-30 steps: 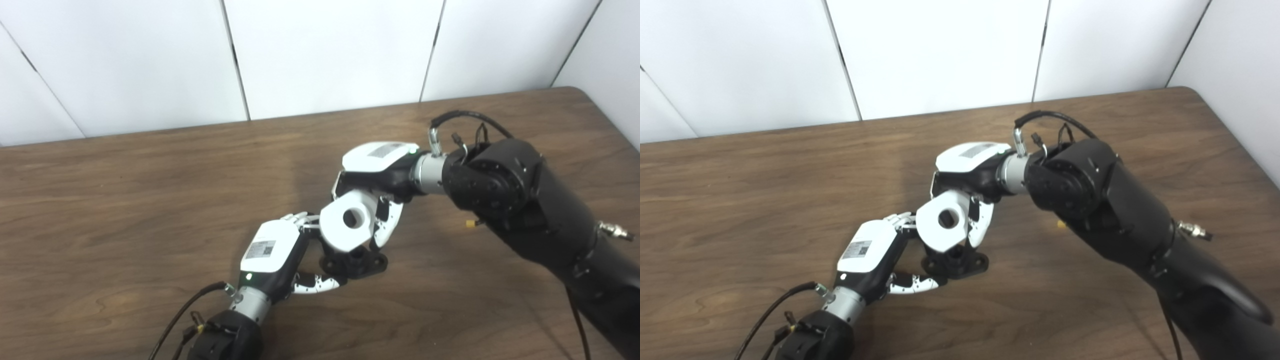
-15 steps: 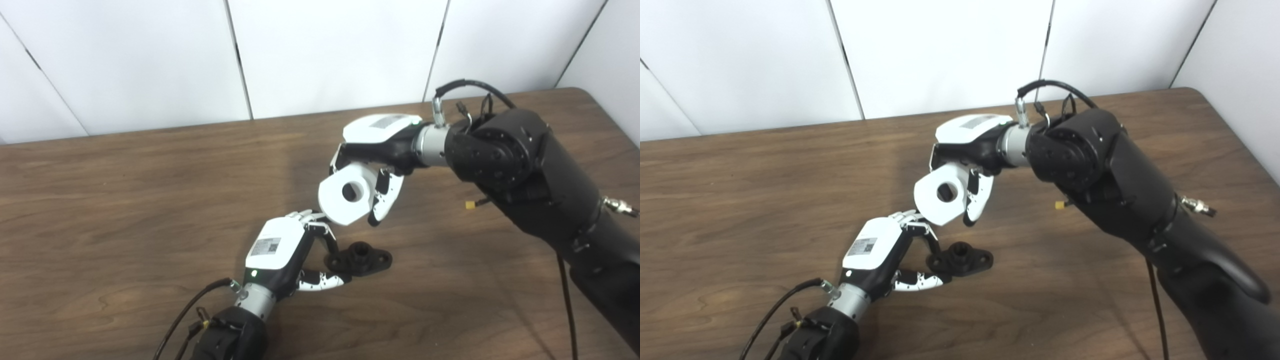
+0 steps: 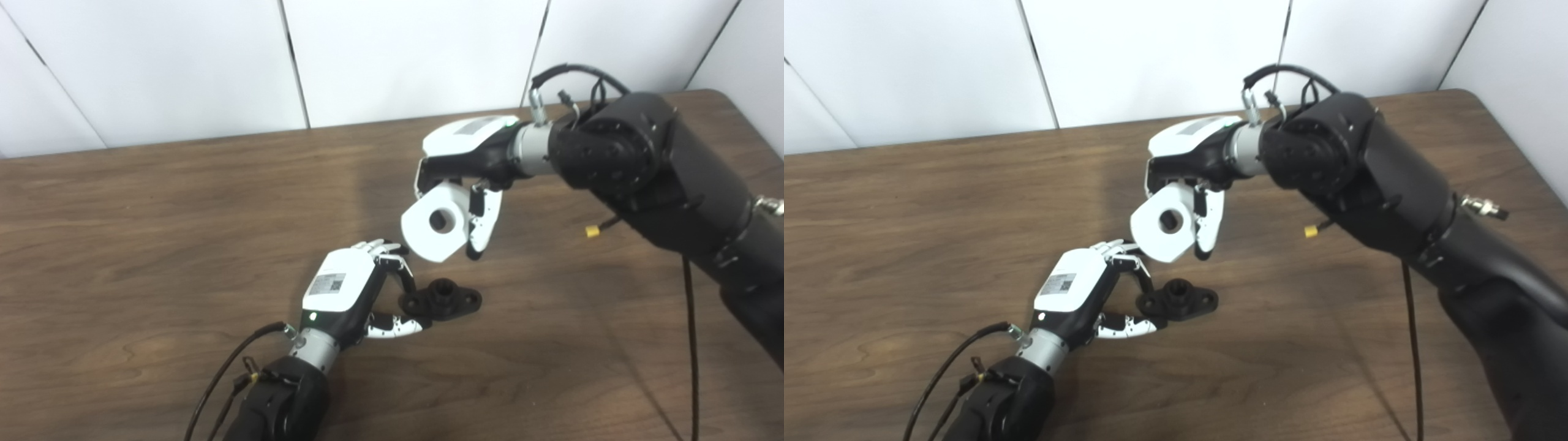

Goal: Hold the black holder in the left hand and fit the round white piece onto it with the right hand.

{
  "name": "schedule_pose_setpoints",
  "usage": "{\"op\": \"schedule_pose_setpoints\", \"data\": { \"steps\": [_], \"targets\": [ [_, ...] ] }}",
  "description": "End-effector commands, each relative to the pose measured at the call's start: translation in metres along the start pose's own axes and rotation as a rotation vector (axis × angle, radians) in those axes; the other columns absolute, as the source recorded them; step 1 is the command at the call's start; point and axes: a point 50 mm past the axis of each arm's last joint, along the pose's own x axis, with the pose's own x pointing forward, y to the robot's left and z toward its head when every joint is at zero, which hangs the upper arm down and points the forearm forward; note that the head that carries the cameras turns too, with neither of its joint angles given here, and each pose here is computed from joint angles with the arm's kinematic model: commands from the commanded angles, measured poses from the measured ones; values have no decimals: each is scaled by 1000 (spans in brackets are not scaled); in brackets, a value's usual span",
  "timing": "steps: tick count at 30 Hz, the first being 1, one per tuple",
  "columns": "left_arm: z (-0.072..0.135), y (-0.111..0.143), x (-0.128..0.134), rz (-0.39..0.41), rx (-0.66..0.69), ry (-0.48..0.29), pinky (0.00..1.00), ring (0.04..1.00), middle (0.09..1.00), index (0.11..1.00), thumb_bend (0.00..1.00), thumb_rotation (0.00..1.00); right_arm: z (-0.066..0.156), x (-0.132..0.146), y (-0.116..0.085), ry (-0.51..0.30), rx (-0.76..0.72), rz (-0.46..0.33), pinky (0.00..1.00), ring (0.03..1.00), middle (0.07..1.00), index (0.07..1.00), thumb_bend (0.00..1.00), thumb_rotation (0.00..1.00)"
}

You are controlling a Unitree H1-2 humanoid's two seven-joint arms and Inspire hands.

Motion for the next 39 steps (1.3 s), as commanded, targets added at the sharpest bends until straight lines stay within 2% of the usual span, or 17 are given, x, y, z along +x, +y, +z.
{"op": "schedule_pose_setpoints", "data": {
  "steps": [1, 9, 14, 17, 24, 33, 39],
  "targets": [
    [-4, -9, -1, -65, 12, 24, 876, 883, 825, 489, 512, 52, -2, -8, -16, 16, -24, 76, 679, 730, 710, 483, 518, 131],
    [-4, -7, -2, -69, 15, 24, 879, 886, 827, 489, 512, 53, -8, -5, -15, 0, -6, 135, 777, 778, 750, 483, 520, 133],
    [-4, -6, -3, -68, 13, 24, 879, 885, 826, 489, 512, 52, -14, -1, -9, 2, 29, 156, 796, 794, 765, 485, 518, 136],
    [-3, -6, -3, -70, 11, 26, 880, 887, 827, 489, 512, 52, -19, 2, -2, -17, 101, 147, 799, 805, 779, 486, 516, 136],
    [-4, -5, -3, -70, 18, 23, 878, 884, 828, 489, 512, 53, -38, 5, 8, -27, 236, 135, 916, 873, 817, 485, 513, 144],
    [-4, -5, -3, -69, 17, 24, 880, 885, 826, 489, 512, 53, -68, 12, 6, -91, 387, 253, 928, 870, 819, 486, 511, 145],
    [-4, -4, -4, -63, 15, 20, 878, 883, 823, 489, 513, 52, -81, 14, 3, -84, 420, 319, 950, 872, 816, 485, 512, 143]
  ]
}}
